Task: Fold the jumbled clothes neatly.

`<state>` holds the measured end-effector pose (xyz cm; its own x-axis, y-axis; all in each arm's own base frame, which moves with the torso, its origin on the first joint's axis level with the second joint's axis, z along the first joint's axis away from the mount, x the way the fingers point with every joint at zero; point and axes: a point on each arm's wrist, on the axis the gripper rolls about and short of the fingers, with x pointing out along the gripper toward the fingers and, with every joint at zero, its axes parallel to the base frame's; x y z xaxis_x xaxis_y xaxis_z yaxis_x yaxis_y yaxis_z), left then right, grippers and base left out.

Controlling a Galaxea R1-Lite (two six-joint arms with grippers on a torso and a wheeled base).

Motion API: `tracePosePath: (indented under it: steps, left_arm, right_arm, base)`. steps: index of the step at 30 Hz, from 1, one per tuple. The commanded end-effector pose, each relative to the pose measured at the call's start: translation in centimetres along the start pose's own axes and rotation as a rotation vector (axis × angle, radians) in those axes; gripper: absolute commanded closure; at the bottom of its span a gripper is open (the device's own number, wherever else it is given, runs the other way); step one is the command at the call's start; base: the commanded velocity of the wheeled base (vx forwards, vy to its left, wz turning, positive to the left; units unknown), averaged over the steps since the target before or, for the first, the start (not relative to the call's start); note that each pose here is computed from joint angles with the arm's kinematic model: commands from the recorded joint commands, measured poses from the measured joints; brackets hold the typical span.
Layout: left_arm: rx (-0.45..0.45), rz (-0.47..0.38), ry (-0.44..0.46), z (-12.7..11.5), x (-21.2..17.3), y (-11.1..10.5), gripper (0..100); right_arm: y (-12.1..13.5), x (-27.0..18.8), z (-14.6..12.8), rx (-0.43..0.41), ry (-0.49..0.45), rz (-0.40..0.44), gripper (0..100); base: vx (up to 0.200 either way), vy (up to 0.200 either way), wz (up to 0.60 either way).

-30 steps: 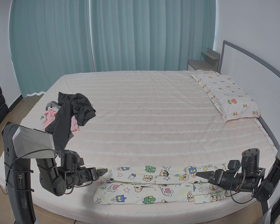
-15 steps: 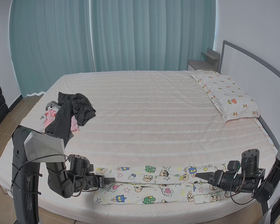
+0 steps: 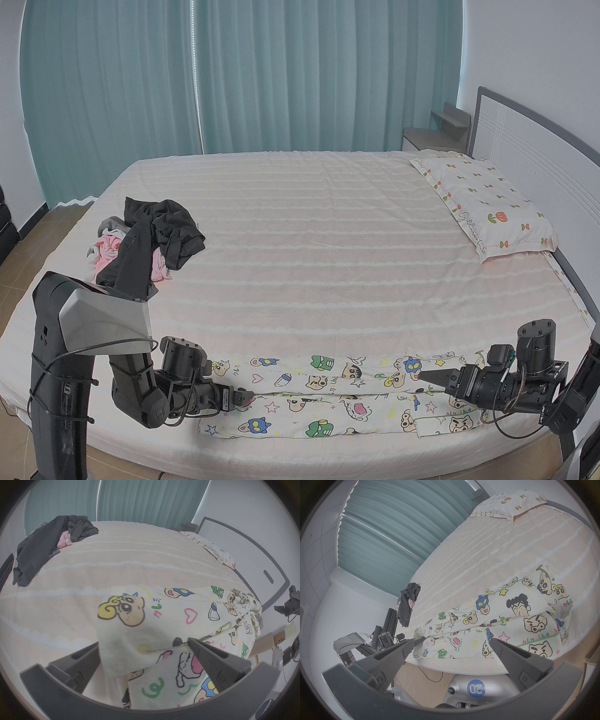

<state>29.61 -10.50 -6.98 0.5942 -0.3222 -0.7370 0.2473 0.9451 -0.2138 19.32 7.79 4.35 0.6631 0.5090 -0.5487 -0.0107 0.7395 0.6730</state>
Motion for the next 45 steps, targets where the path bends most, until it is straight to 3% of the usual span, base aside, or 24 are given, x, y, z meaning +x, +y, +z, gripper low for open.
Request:
tracePosePath:
  steps: [1, 3, 4, 22, 45]
  left_arm:
    - [0.014, 0.032, 0.011, 0.3, 0.5, -0.6, 0]
    - [0.013, 0.035, 0.015, 0.4, 0.6, -0.7, 0]
    - [0.014, 0.035, 0.02, 0.4, 0.6, -0.7, 100]
    - [-0.004, 0.066, 0.023, 1.6, -0.9, -0.6, 100]
    - [-0.102, 0.141, 0.023, 2.3, -2.8, 3.3, 100]
  right_arm:
    - [0.1, 0.0, 0.0, -0.002, -0.002, 0.003, 0]
    - [0.0, 0.0, 0.0, -0.001, 0.0, 0.002, 0]
    - [0.0, 0.0, 0.0, -0.001, 0.0, 0.002, 0]
    - [0.0, -0.1, 0.0, -0.001, -0.005, 0.002, 0]
    - [0.1, -0.1, 0.1, -0.002, -0.006, 0.003, 0]
  base:
    - [0.0, 0.0, 0.0]
    - [0.0, 0.0, 0.0]
    - [0.0, 0.0, 0.0]
    - [0.0, 0.0, 0.0]
    - [0.0, 0.0, 0.0]
